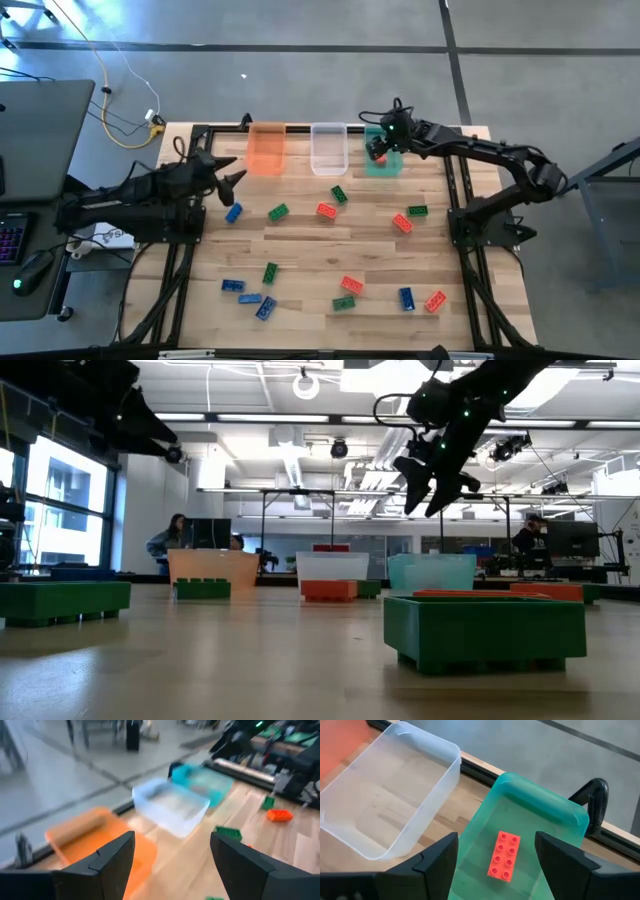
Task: Sort & place blocks by color
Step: Put the game piece into the orange bin
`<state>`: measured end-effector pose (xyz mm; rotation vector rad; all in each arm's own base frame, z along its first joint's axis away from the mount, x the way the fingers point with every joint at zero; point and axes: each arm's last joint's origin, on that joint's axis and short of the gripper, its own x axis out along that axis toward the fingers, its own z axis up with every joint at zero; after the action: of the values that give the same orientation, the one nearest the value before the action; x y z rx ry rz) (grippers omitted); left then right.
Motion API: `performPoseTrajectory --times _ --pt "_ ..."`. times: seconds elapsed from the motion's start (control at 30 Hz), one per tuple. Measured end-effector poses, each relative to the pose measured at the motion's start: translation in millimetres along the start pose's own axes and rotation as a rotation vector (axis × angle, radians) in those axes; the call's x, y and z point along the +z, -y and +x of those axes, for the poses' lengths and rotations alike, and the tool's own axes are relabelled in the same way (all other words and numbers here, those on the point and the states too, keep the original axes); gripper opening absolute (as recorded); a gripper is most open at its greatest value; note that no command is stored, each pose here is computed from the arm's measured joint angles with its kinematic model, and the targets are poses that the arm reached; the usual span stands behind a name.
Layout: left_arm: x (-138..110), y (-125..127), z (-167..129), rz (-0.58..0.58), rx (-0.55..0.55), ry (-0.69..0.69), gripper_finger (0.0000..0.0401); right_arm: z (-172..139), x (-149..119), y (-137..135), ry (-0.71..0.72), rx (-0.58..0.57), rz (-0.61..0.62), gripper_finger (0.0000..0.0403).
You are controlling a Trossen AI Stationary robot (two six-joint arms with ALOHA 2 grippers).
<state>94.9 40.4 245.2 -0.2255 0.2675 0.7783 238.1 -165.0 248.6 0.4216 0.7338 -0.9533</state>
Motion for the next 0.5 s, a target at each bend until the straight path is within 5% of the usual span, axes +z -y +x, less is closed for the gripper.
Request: performPoseTrajectory --times 0.5 --pt "-7.2 15.8 23.2 -0.207 0.163 -0.648 0.025 -3.0 -3.0 -9.0 0.012 -0.006 -0.03 0.0254"
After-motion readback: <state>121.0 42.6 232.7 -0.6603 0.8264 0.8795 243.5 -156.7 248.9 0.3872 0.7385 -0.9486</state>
